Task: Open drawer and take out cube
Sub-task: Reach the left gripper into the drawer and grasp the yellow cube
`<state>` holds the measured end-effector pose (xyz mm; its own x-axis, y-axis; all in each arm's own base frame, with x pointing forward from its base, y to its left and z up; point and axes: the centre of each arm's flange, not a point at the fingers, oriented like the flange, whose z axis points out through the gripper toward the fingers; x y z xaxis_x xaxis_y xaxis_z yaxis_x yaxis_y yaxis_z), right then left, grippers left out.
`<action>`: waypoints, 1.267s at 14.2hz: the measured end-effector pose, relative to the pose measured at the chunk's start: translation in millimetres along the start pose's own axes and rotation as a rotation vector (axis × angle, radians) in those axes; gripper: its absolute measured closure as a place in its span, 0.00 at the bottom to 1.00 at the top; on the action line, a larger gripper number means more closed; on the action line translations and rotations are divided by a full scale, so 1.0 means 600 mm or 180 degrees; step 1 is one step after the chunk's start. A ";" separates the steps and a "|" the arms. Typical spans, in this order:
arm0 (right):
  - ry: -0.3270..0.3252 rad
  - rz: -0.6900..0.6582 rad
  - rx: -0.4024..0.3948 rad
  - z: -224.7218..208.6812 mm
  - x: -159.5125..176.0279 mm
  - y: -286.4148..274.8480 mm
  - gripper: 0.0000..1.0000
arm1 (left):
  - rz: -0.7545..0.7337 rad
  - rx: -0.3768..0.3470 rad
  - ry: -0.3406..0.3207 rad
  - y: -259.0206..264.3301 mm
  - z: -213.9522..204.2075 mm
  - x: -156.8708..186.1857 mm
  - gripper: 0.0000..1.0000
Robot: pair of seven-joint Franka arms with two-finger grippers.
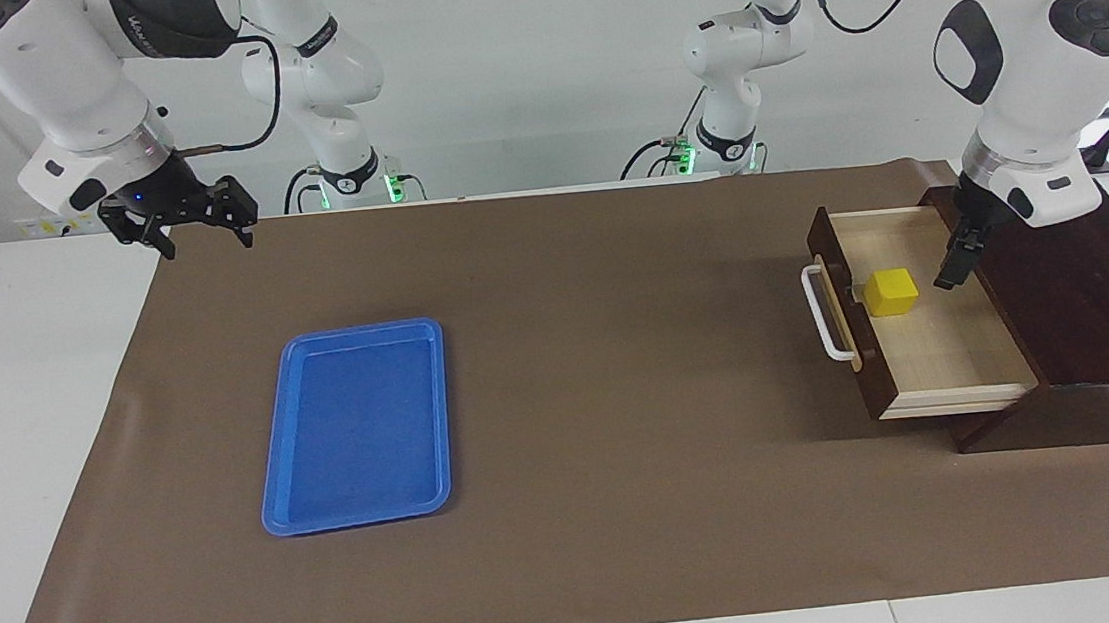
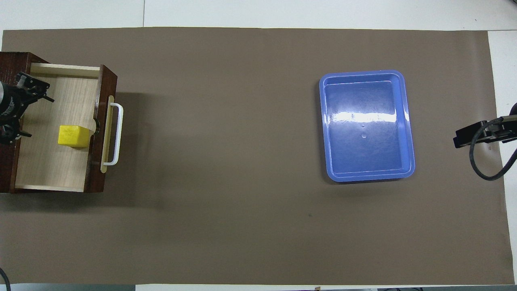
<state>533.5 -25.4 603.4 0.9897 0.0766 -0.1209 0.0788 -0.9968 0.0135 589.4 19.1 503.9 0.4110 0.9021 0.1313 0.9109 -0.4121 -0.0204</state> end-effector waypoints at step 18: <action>0.0008 0.0970 0.0121 0.058 -0.010 -0.089 0.00 | -0.1266 0.0028 -0.0057 -0.041 0.099 -0.017 0.45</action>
<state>518.9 26.4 568.7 0.9673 -0.2261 -0.1145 -0.2263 -0.9740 0.0118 564.9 27.6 444.3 0.0267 0.9932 0.1134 0.9994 -0.0291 0.0202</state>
